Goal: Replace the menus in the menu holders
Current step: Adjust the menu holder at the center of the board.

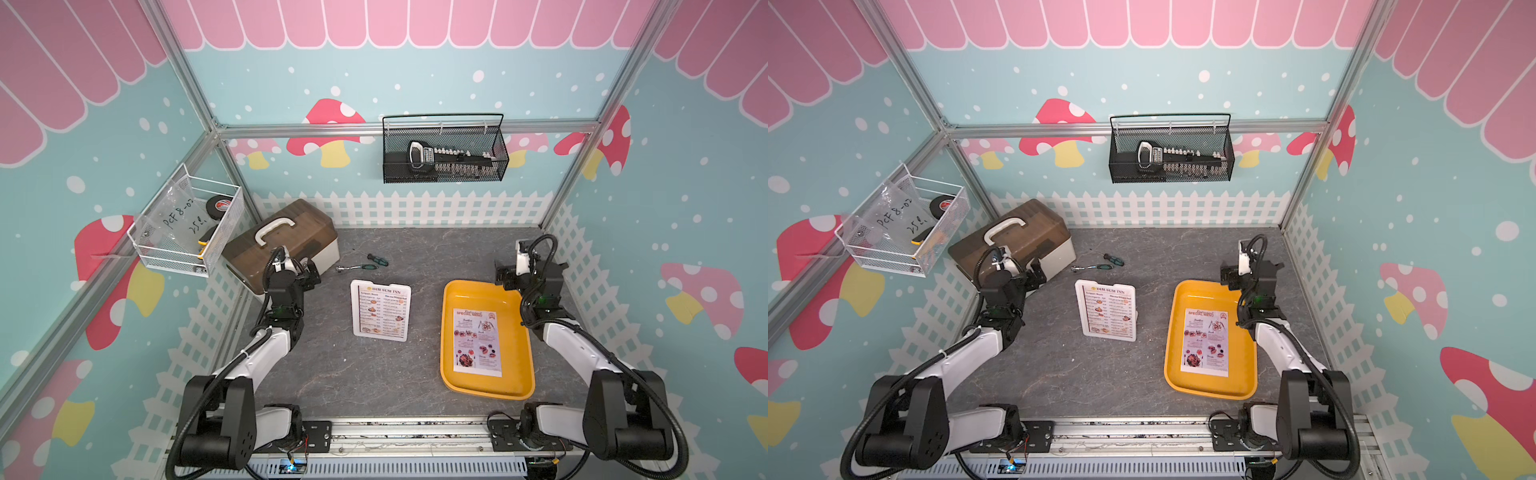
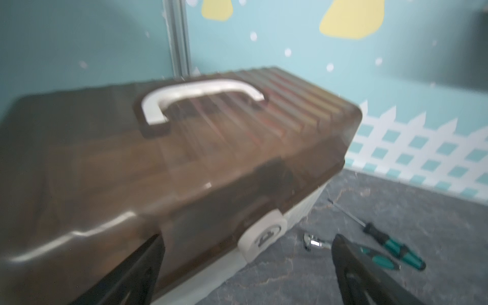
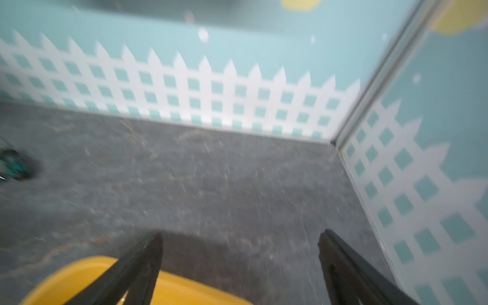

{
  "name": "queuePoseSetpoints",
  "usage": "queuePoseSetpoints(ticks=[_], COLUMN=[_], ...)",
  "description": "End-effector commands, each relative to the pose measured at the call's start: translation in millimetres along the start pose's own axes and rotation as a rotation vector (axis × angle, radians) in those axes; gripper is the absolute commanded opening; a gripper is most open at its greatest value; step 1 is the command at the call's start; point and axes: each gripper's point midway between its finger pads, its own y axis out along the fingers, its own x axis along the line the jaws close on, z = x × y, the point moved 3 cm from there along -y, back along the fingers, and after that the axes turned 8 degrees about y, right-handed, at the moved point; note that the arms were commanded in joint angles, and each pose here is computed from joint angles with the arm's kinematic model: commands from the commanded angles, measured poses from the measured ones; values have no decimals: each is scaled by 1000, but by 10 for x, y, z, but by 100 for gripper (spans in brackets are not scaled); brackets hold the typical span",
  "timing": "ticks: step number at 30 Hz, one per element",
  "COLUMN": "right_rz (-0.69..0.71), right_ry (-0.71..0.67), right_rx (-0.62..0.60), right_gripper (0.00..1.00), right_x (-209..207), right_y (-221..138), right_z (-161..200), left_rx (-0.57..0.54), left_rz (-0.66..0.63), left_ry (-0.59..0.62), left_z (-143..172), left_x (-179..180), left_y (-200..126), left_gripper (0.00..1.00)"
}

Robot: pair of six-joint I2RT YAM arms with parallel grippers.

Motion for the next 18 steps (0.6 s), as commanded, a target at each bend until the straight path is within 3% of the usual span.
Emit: queuePoseSetpoints(ticks=[1,5,7,12,18], right_rz=[-306,-586,-716,-927,-1039], right_ry=[-27,-146,-181,-253,-323], right_rx=[177,245,287,384,511], right_gripper=[89,84,77,64,49], right_x=[612,1502,1935,2673,3197], right_y=[-97,-218,-293,-480,-494], right_z=[38,-134,-232,-301,-124], left_rx=[178,344,485,721,773], left_rz=[8,70,63,18,-13], left_ry=[-52,10,17,-42,-74], left_z=[165,169,301,676,868], left_x=[-30,-350,-431,-325,-225], left_y=[-114,-345,-550,-1016,-1179], left_gripper=[100,100,100,100,99])
